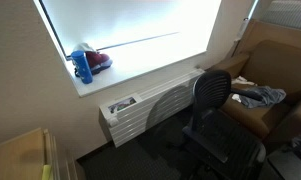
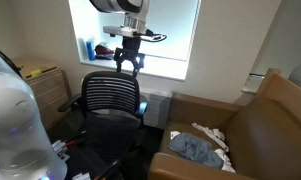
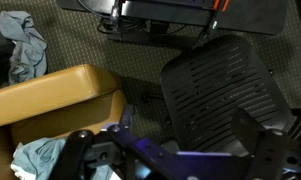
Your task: Get the blue object from the right eat and put it on the headrest of the left chair
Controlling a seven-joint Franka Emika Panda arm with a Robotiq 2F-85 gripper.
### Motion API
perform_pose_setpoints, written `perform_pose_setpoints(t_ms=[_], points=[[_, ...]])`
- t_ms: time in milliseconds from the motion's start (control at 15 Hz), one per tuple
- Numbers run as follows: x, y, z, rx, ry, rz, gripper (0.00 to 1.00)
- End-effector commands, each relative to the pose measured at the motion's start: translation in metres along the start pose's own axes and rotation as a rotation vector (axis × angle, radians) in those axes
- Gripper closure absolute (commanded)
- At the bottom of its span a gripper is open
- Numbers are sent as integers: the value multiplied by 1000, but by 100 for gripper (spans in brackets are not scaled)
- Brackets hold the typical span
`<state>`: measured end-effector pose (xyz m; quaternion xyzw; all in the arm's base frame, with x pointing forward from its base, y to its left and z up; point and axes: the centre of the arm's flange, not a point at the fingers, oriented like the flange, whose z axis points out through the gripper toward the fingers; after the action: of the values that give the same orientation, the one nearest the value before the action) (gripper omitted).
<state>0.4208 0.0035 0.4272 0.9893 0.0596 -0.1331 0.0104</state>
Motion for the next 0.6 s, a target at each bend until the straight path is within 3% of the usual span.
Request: perform_pose_setpoints(t_ms=[0, 133, 200, 400, 533], points=[[0, 0, 0, 0, 0, 0, 0], [0, 0, 0, 0, 0, 0, 0], [0, 4, 3, 12, 56, 10, 0], [71, 31, 34, 58, 153, 191, 0], [89, 59, 53, 70, 238, 293, 0]])
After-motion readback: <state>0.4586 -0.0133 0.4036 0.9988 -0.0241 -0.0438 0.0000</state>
